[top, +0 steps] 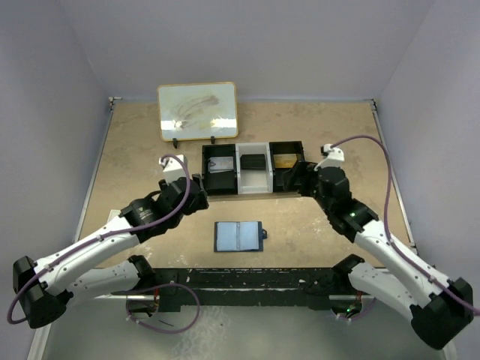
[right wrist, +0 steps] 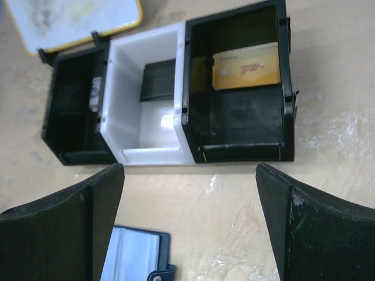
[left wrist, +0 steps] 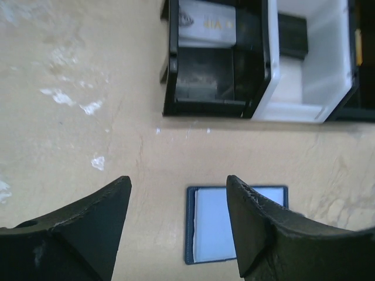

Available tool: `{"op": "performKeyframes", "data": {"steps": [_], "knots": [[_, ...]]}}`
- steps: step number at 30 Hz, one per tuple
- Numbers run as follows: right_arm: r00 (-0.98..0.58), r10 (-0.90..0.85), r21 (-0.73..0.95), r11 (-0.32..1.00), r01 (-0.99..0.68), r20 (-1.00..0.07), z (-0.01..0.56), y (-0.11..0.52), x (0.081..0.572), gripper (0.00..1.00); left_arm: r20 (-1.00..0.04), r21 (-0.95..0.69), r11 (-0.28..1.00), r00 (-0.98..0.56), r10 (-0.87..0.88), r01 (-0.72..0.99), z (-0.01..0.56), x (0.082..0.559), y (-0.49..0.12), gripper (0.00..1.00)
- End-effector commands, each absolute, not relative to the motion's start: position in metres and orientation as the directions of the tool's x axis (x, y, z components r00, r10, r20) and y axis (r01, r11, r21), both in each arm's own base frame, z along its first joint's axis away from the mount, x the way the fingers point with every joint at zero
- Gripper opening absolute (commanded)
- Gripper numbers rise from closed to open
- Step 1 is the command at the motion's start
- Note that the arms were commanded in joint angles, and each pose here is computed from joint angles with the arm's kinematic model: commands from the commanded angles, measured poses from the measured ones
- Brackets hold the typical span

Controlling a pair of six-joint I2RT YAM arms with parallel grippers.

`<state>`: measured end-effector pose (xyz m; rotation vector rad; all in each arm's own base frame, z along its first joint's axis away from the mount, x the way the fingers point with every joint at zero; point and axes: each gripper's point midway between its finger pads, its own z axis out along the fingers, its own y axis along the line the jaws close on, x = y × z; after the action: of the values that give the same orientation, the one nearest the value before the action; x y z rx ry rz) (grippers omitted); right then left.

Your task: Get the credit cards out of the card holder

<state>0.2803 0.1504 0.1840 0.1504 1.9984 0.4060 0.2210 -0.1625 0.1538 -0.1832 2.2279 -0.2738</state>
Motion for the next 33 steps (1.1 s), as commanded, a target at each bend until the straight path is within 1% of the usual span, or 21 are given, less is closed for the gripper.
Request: {"op": "performKeyframes", "data": {"steps": [1, 3, 4, 6, 8, 11, 12, 13, 17, 20, 23, 27, 31, 33], "knots": [[-0.306, 0.346, 0.446, 0.816, -0.368, -0.887, 0.252, 0.161, 0.268, 0.97, -0.842, -0.179, 0.974, -0.491, -0.225, -0.141, 0.205, 0.232, -0.126, 0.65], [-0.219, 0.392, 0.449, 0.774, -0.446, -0.894, 0.272, 0.16, 0.254, 0.97, -0.853, -0.167, 0.973, -0.471, -0.224, -0.16, 0.216, 0.233, -0.119, 0.66], [-0.191, 0.413, 0.455, 0.778, -0.433, -0.89, 0.273, 0.154, 0.252, 0.98, -0.858, -0.165, 0.971, -0.461, -0.228, -0.173, 0.221, 0.232, -0.115, 0.66], [-0.191, 0.426, 0.466, 0.819, -0.333, -0.884, 0.265, 0.134, 0.251, 0.99, -0.863, -0.171, 0.966, -0.445, -0.241, -0.192, 0.23, 0.232, -0.11, 0.68], [-0.219, 0.392, 0.436, 0.874, -0.215, -0.893, 0.251, 0.113, 0.249, 0.99, -0.865, -0.184, 0.959, -0.427, -0.261, -0.214, 0.239, 0.232, -0.106, 0.69], [-0.182, 0.361, 0.374, 0.926, -0.043, -0.915, 0.264, 0.077, 0.249, 0.99, -0.881, -0.189, 0.946, -0.38, -0.281, -0.262, 0.253, 0.233, -0.096, 0.7], [-0.157, 0.349, 0.353, 0.936, 0.004, -0.924, 0.274, 0.065, 0.249, 0.99, -0.889, -0.186, 0.942, -0.359, -0.283, -0.281, 0.259, 0.234, -0.091, 0.7], [-0.119, 0.334, 0.334, 0.942, 0.014, -0.935, 0.292, 0.059, 0.248, 0.99, -0.9, -0.181, 0.938, -0.335, -0.279, -0.297, 0.265, 0.236, -0.086, 0.7], [0.078, 0.248, 0.243, 0.968, -0.062, -0.966, 0.376, 0.049, 0.24, 0.99, -0.945, -0.141, 0.918, -0.225, -0.236, -0.372, 0.302, 0.243, -0.065, 0.71], [0.155, 0.194, 0.184, 0.98, -0.074, -0.969, 0.416, 0.044, 0.235, 0.99, -0.963, -0.115, 0.897, -0.173, -0.206, -0.427, 0.332, 0.256, -0.047, 0.71], [0.147, 0.14, 0.132, 0.989, -0.064, -0.979, 0.426, 0.046, 0.244, 0.99, -0.958, -0.091, 0.874, -0.198, -0.207, -0.477, 0.341, 0.28, -0.022, 0.72], [0.077, 0.085, 0.083, 0.996, -0.029, -0.993, 0.418, 0.052, 0.266, 1.0, -0.945, -0.091, 0.844, -0.222, -0.241, -0.529, 0.347, 0.304, 0.002, 0.72], [0.003, 0.084, 0.084, 0.992, 0.095, -0.996, 0.408, 0.041, 0.282, 1.0, -0.943, -0.152, 0.828, -0.172, -0.285, -0.54, 0.366, 0.308, 0.002, 0.72], [-0.028, 0.074, 0.07, 0.991, 0.116, -0.997, 0.405, 0.041, 0.286, 1.0, -0.94, -0.195, 0.811, -0.13, -0.315, -0.552, 0.373, 0.305, 0.004, 0.72]]}}
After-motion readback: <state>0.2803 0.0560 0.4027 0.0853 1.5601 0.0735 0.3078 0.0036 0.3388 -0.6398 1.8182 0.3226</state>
